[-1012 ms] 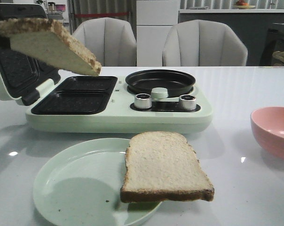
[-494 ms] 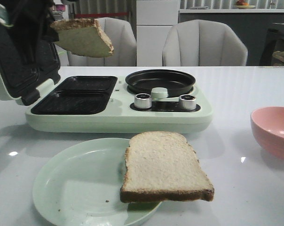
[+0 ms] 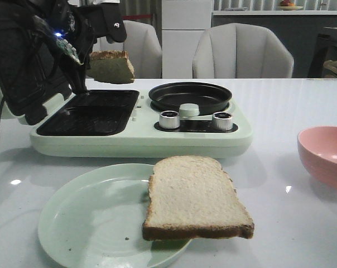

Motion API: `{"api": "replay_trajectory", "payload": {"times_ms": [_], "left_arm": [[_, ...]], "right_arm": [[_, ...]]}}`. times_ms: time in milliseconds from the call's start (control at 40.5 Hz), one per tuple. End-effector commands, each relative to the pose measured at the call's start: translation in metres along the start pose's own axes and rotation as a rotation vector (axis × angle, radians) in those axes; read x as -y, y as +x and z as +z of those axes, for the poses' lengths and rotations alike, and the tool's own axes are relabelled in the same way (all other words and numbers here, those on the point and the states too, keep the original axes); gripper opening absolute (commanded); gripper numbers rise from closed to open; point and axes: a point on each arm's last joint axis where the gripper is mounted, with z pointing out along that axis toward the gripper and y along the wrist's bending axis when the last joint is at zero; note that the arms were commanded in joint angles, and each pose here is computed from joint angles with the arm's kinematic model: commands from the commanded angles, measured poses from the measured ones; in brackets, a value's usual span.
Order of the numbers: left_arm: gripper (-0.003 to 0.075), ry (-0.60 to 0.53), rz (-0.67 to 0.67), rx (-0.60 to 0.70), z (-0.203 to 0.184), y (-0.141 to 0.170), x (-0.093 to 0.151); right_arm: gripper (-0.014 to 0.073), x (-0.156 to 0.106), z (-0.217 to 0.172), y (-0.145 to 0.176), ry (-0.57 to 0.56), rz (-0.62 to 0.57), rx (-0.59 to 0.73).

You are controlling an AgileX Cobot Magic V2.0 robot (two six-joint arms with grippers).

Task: Make breakfast with bread and shrimp
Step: 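Lift the bread slice with the left gripper toward the grill plate, then lower the bread onto the farther grill plate and open left gripper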

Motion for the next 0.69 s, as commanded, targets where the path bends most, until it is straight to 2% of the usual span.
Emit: {"api": "replay_trajectory", "payload": {"times_ms": [0, 247, 321, 420, 592, 666], "left_arm": [[0.0102, -0.081, -0.023, 0.007, -0.008, -0.002, -0.027], [0.0108, -0.031, -0.008, 0.006, 0.006, 0.002, -0.012], [0.0146, -0.022, -0.007, 0.019, 0.007, 0.001, -0.011], [0.0249, -0.014, -0.007, 0.033, 0.007, 0.0, -0.01], [0.0503, -0.011, -0.007, 0.036, 0.007, 0.0, -0.01], [0.0564, -0.018, -0.007, 0.027, 0.006, 0.0, -0.01]], "right_arm": [[0.0453, 0.0, -0.003, -0.014, 0.002, -0.004, 0.092], [0.0453, 0.0, -0.003, -0.014, 0.002, -0.004, 0.093], [0.0453, 0.0, -0.003, -0.014, 0.002, -0.004, 0.093], [0.0453, 0.0, -0.003, -0.014, 0.002, -0.004, 0.092], [0.0453, 0.0, -0.003, -0.014, 0.002, -0.004, 0.092], [0.0453, 0.0, -0.003, -0.014, 0.002, -0.004, 0.092]]}}
